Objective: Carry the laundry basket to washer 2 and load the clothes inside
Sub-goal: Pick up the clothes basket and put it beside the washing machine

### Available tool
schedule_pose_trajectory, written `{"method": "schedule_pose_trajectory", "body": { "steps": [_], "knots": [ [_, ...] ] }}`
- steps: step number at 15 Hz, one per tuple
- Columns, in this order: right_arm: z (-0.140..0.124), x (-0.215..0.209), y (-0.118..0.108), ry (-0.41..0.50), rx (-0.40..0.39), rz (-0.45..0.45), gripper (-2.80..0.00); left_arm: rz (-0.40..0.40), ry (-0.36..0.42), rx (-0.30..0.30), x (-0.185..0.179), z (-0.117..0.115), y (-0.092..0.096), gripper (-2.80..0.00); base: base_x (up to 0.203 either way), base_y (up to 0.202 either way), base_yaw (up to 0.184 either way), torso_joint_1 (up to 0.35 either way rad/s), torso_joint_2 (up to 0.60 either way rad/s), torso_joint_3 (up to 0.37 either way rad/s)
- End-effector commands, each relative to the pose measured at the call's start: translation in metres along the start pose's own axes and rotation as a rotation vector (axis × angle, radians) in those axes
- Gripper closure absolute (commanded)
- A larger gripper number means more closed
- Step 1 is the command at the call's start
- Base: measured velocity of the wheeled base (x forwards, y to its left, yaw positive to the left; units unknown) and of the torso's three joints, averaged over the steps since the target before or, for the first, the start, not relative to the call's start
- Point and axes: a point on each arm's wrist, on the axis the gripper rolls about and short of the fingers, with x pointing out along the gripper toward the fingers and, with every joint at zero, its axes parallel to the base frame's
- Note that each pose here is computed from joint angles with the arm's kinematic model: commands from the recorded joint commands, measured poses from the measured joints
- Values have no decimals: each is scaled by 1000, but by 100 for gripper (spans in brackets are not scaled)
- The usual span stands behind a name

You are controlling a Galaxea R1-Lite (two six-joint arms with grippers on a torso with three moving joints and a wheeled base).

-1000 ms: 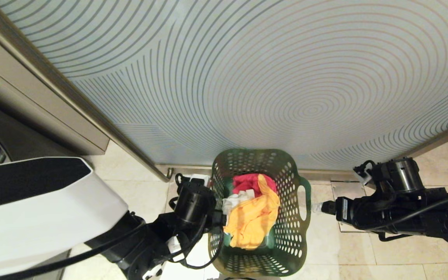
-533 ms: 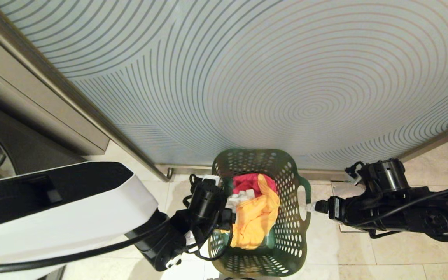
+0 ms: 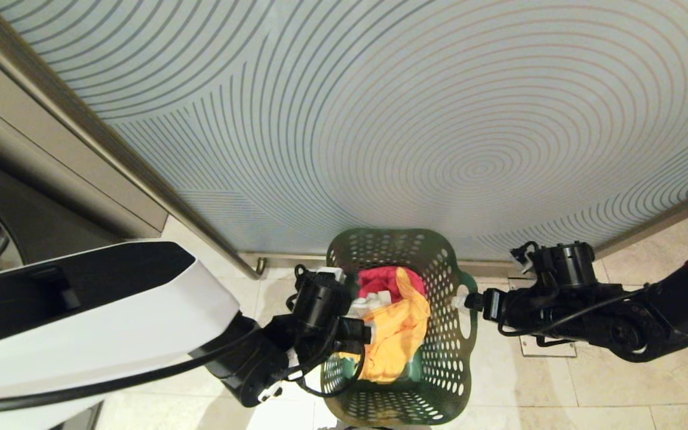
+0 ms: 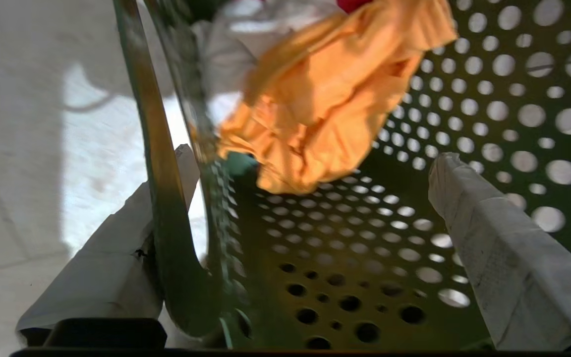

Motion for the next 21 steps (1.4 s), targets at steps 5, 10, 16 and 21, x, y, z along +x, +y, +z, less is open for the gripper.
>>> {"method": "schedule_pose_trajectory", "body": {
  "steps": [5, 10, 16, 21],
  "knots": [
    [5, 15, 5, 19, -8, 75, -280, -56, 48, -127, 13, 8, -7, -280, 0, 0, 0, 0, 0, 0],
    [10, 27, 15, 10, -29, 107, -280, -67, 28, -138, 21, 13, -11, -280, 0, 0, 0, 0, 0, 0],
    [17, 34, 28, 18, -46, 194, -280, -64, 30, -139, 20, 15, -10, -280, 0, 0, 0, 0, 0, 0],
    [12, 41, 31, 36, -35, 202, -280, -74, 33, -141, 21, 15, -10, -280, 0, 0, 0, 0, 0, 0]
  ]
}}
